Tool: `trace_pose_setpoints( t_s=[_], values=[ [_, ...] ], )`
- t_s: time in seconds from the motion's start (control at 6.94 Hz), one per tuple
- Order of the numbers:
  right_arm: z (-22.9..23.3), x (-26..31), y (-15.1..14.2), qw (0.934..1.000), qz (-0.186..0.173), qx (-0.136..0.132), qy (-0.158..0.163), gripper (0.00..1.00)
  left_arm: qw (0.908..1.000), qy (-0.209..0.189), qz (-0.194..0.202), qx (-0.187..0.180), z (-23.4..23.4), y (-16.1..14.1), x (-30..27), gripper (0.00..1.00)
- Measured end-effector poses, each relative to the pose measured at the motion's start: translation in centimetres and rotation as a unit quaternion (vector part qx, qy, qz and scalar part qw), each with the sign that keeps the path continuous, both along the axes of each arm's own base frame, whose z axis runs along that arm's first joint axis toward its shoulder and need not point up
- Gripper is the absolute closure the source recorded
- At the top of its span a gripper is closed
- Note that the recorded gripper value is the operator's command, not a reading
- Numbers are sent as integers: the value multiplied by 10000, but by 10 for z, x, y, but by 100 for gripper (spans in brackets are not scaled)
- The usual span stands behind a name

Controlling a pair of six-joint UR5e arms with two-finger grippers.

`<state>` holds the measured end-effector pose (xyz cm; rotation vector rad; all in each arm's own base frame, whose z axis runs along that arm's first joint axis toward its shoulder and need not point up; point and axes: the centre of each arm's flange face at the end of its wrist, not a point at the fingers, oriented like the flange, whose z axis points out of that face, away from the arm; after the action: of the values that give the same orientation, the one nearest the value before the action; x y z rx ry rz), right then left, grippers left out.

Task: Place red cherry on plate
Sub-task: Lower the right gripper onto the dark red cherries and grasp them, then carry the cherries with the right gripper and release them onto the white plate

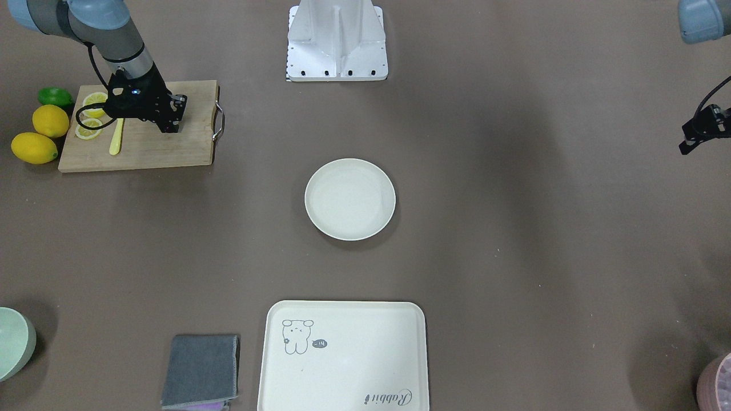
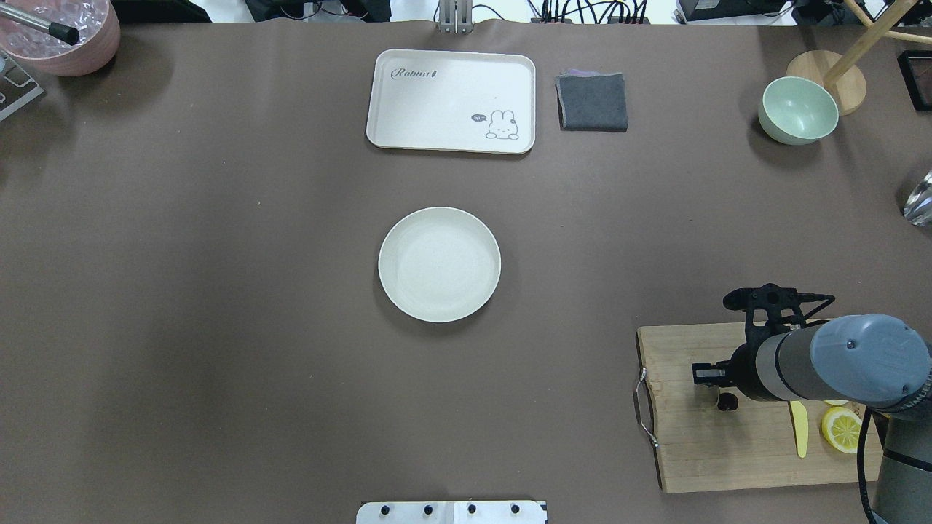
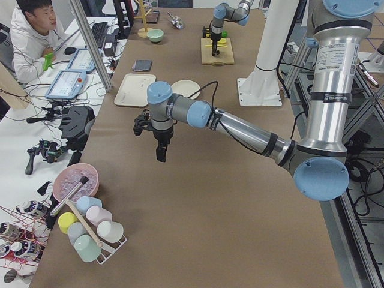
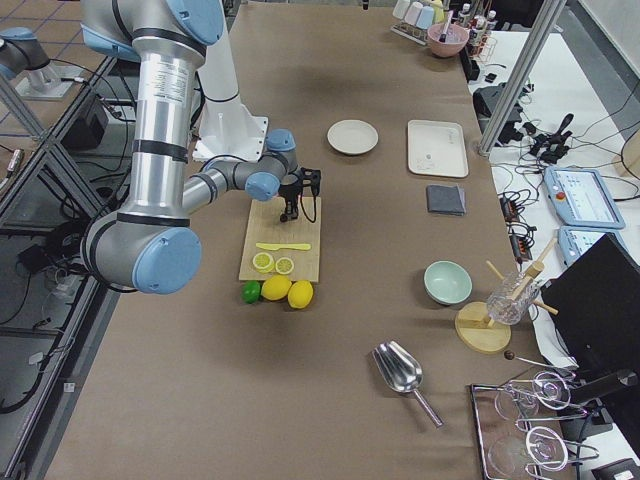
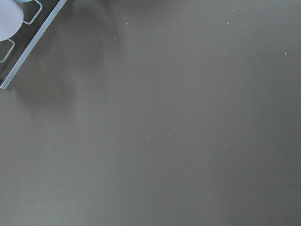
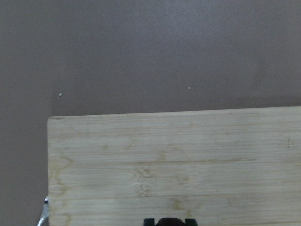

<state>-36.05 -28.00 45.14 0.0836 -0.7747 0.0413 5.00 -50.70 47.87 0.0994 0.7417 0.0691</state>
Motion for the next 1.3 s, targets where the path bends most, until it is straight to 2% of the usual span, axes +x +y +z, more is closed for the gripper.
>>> trace_pose_setpoints(
  t_s=[0.43, 0.58, 0.86, 1.3],
  values=[
    [-45, -20, -17, 9995, 49, 84, -296, 100, 10000, -3, 8, -10, 3, -1, 1, 2],
    [-70, -38, -29, 9996, 82, 63, -269, 100, 10000, -4, 7, -13, 4, -1, 1, 2],
    [-119, -75, -58, 9997, 191, 18, -159, 100, 10000, -17, 5, -71, 9, -2, 1, 2],
    [-182, -156, -121, 9989, 404, 15, -231, 100, 10000, -23, 7, -96, 12, -3, 1, 2]
  ],
)
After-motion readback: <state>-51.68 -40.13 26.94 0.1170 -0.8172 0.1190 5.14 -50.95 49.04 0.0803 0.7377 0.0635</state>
